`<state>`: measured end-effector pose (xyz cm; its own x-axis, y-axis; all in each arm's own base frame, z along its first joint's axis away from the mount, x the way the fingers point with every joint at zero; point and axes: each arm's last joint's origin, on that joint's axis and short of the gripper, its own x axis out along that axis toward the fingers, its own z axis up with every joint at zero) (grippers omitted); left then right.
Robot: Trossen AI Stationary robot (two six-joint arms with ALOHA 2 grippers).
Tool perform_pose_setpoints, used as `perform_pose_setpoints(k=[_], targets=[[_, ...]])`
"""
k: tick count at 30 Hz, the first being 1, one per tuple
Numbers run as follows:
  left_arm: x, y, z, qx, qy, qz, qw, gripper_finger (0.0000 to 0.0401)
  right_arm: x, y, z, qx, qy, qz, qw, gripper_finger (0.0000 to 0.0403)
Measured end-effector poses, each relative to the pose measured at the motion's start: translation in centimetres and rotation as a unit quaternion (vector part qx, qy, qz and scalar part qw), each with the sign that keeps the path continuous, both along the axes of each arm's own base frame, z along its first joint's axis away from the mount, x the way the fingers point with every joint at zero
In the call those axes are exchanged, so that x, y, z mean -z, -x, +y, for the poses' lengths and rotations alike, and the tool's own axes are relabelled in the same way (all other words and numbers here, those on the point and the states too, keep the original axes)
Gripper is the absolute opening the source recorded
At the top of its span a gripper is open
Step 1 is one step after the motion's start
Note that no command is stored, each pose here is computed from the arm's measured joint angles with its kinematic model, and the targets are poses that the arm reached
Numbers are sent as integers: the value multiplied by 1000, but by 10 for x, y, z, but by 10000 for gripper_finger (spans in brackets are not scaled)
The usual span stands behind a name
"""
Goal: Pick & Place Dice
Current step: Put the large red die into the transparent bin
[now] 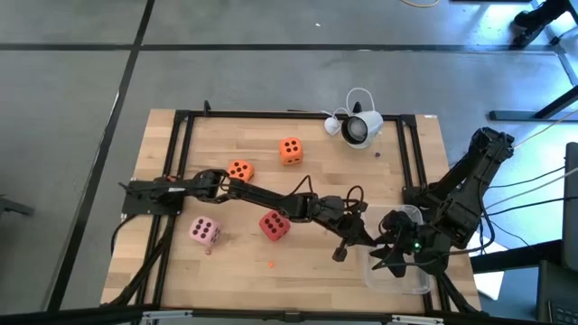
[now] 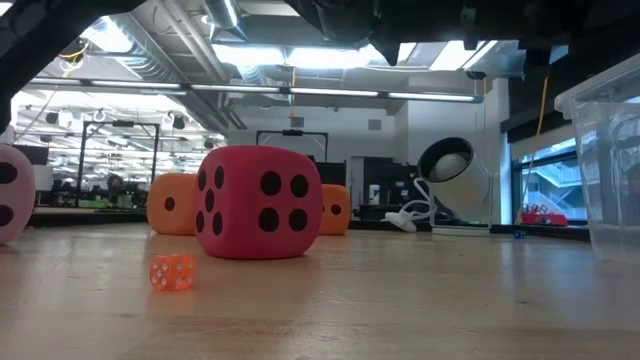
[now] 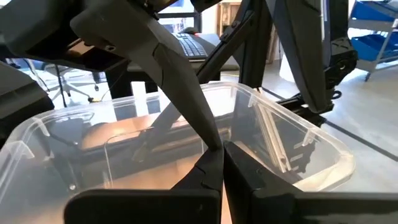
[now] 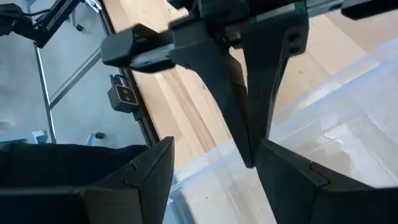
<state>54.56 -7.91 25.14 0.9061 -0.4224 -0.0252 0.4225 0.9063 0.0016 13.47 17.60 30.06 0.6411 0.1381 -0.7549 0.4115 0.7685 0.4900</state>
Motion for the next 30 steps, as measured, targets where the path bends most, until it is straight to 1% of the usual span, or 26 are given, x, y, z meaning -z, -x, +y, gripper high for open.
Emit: perform_pose_setpoints(k=[2,4,6,9,13,17,19,21,24,27,30], targets=[[-1,1,0,6,7,9,1000,4,0,0,0,5,-2,2,1000,220],[-9,4,1,19,14,11,1000,4,1,0,-2,14,9,-7,1000,220],[-26,11,5,36,23,16,999,4,-1,0,-4,29,20,-30,999,220],[-51,23,18,42,27,41,998,4,-8,1,-9,53,32,-70,996,220],[-77,48,35,35,5,117,993,4,-14,3,-16,71,50,-107,990,220],[-101,80,48,26,-23,187,982,4,-19,4,-22,97,64,-141,983,220],[-115,98,52,22,-34,211,977,4,-21,3,-25,112,70,-155,979,220],[-129,116,55,1,-48,228,973,4,-21,2,-27,120,73,-158,977,220],[-145,143,60,-58,-80,266,959,4,-21,-2,-30,129,74,-153,977,220],[-149,165,64,-115,-100,322,934,4,-21,-5,-34,149,69,-154,974,220],[-153,185,67,-155,-110,368,910,4,-21,-10,-39,168,75,-157,970,220]])
